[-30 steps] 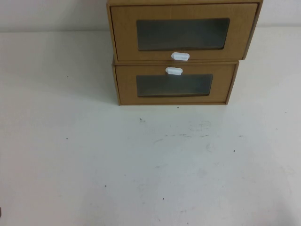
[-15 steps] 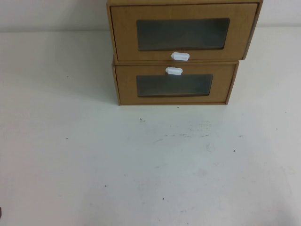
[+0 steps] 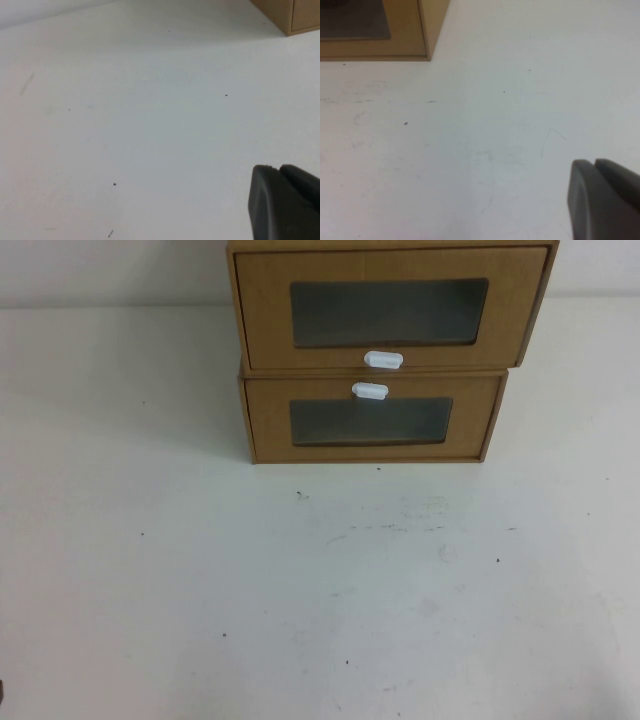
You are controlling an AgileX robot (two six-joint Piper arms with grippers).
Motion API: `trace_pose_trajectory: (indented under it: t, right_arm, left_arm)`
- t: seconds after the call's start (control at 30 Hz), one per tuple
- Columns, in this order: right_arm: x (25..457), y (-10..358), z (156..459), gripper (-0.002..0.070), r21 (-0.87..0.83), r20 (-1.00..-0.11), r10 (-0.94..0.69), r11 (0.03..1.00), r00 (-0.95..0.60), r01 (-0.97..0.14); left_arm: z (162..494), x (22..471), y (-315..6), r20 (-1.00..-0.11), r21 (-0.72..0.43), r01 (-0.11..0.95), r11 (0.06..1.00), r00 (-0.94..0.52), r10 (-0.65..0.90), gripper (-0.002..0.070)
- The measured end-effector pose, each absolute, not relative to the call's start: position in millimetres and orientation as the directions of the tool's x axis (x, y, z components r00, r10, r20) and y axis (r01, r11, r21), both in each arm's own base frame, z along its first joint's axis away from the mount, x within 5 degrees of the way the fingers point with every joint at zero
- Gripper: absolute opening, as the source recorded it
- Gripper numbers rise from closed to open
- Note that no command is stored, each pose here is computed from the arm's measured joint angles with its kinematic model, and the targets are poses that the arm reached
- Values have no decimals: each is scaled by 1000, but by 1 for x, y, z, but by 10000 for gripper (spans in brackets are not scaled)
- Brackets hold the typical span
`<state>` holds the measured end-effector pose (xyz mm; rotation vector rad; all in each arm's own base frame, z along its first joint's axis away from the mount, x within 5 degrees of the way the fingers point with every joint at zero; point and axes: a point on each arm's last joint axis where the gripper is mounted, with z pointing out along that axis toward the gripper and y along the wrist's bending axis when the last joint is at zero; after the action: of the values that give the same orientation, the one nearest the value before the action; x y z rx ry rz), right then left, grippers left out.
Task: Open the shoe box
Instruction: 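Pull the top drawer of the cardboard box fully open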
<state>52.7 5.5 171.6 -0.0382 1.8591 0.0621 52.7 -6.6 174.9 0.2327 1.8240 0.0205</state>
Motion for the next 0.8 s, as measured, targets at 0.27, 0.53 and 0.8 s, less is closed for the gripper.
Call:
trace_pose_trajectory:
  t: [0.27,0.53,0.8]
  right_arm:
    - [53,5,172,-19,23,-958,6,998,-285,-58]
    - [53,5,172,-19,23,-958,6,998,-285,-58]
    - [53,5,172,-19,23,-958,6,998,-285,-58]
  left_arm:
    - [176,53,-10,-968,26,155,988,-241,64,-4]
    - [186,54,-16,-931,-340,160,927,-199,-307,-4]
    - [195,54,-16,-827,-560,155,814,-156,-540,-4]
